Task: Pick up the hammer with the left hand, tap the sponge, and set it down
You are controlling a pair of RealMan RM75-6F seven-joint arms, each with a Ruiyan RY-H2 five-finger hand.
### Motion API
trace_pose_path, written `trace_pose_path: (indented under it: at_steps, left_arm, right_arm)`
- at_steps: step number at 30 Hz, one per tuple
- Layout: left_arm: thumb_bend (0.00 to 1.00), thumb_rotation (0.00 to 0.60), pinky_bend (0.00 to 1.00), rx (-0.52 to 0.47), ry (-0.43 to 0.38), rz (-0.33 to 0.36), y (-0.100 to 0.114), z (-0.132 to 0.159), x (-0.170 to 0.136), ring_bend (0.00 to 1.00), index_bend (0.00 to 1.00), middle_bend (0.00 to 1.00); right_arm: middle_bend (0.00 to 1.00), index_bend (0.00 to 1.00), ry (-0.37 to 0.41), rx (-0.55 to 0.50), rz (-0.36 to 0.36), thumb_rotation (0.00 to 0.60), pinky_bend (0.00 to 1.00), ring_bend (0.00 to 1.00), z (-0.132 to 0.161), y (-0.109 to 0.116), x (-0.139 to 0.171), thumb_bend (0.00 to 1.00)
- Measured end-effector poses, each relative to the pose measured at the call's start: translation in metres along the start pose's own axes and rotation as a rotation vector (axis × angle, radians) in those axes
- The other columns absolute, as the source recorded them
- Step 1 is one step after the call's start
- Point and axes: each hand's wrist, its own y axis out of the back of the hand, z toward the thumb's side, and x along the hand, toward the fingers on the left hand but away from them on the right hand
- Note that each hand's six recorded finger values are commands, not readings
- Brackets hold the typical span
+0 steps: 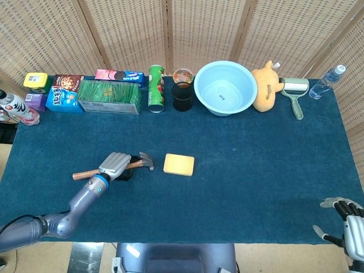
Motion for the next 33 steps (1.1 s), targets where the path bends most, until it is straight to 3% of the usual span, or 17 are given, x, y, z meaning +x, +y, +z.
trace_pose_path:
  at_steps: [5,11,19,24,33]
  left_arm:
    - [1.00,0.600,0.67,-0.032,-0.010,-0.012,0.000,0.002,-0.002,0.53,0.42,0.45]
    - [0.89,0.600,0.69,-0.118,-0.037,0.002,0.004,0.009,-0.006,0.55,0.42,0.47]
    - [0.87,0.600,0.70,-0.176,-0.082,0.018,0.013,0.008,-0.018,0.55,0.42,0.47]
    - [0.88,0.600,0.71,-0.232,-0.103,0.026,0.029,0.004,-0.034,0.57,0.43,0.49]
    - [0.90,0.600,0.74,-0.232,-0.144,0.058,0.056,0.011,-0.056,0.61,0.47,0.53]
  right_arm:
    - [0.35,0.40,0.003,-0.003,-0.001,0.600,0.20,0.27,0.001,0.000,0.004,0.12]
    - [0.35,0.40,0.004,-0.009,-0.012,0.600,0.20,0.27,0.003,0.002,0.007,0.12]
    - [0.35,0.40,-0.003,-0.009,-0.012,0.600,0.20,0.27,0.003,0.001,0.005,0.12]
    - [0.35,0.40,-0.004,-0.006,-0.009,0.600,0.20,0.27,0.005,0.000,0.003,0.12]
    - [0.35,0.40,0.011,-0.003,0.001,0.600,0.20,0.27,0.012,-0.003,-0.002,0.12]
